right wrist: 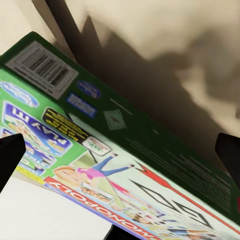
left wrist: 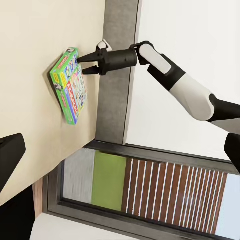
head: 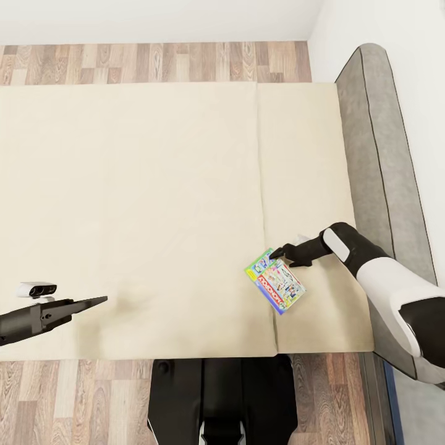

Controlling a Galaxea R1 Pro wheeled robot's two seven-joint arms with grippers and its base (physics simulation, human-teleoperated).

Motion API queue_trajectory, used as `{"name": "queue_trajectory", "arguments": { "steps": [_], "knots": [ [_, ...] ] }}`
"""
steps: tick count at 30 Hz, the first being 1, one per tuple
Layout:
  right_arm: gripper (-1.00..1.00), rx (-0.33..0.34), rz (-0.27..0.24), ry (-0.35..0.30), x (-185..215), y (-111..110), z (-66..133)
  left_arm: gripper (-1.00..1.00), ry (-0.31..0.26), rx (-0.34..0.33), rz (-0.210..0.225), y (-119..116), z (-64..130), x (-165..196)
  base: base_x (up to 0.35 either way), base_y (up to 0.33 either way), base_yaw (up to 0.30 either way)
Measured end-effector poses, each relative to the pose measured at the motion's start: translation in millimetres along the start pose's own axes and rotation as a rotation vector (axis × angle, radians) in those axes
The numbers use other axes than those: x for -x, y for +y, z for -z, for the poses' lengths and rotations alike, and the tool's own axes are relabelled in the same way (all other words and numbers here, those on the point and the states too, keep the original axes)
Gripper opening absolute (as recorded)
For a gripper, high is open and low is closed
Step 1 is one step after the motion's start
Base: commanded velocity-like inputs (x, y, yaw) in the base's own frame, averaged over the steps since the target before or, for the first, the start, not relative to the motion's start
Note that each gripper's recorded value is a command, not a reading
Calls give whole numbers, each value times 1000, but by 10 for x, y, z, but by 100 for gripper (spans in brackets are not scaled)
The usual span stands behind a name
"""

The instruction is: Put all the toys in the child's room - the three board games (two on the bed and one on the table), the two jigsaw puzzles on the table, and the tennis ball on the table - inside the toy box on the table in the child's room.

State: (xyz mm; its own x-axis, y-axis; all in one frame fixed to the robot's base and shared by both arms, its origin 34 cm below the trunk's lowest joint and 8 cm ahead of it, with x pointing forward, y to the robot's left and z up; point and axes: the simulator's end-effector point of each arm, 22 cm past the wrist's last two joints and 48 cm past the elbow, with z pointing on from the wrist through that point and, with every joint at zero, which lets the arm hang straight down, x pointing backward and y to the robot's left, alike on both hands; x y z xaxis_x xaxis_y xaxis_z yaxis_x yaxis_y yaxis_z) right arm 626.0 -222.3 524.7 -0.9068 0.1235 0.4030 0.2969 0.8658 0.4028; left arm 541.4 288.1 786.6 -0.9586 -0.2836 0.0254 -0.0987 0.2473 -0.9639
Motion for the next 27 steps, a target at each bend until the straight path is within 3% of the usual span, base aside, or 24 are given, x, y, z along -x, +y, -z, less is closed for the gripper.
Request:
{"name": "queue_trajectory", "arguments": {
  "steps": [6, 7, 27],
  "knots": [
    [100, -1, 10, 2, -8, 50, -4, 100, -1, -1, -5, -23, 2, 13, 0, 0, 0],
    [100, 39, -9, -6, 16, 141, -1, 100, -1, -2, -6, -24, 1, 17, 0, 0, 0],
    [100, 42, -3, -14, 34, 192, 51, 100, -4, -4, -15, -70, 7, 37, 0, 0, -6]
  ]
}}
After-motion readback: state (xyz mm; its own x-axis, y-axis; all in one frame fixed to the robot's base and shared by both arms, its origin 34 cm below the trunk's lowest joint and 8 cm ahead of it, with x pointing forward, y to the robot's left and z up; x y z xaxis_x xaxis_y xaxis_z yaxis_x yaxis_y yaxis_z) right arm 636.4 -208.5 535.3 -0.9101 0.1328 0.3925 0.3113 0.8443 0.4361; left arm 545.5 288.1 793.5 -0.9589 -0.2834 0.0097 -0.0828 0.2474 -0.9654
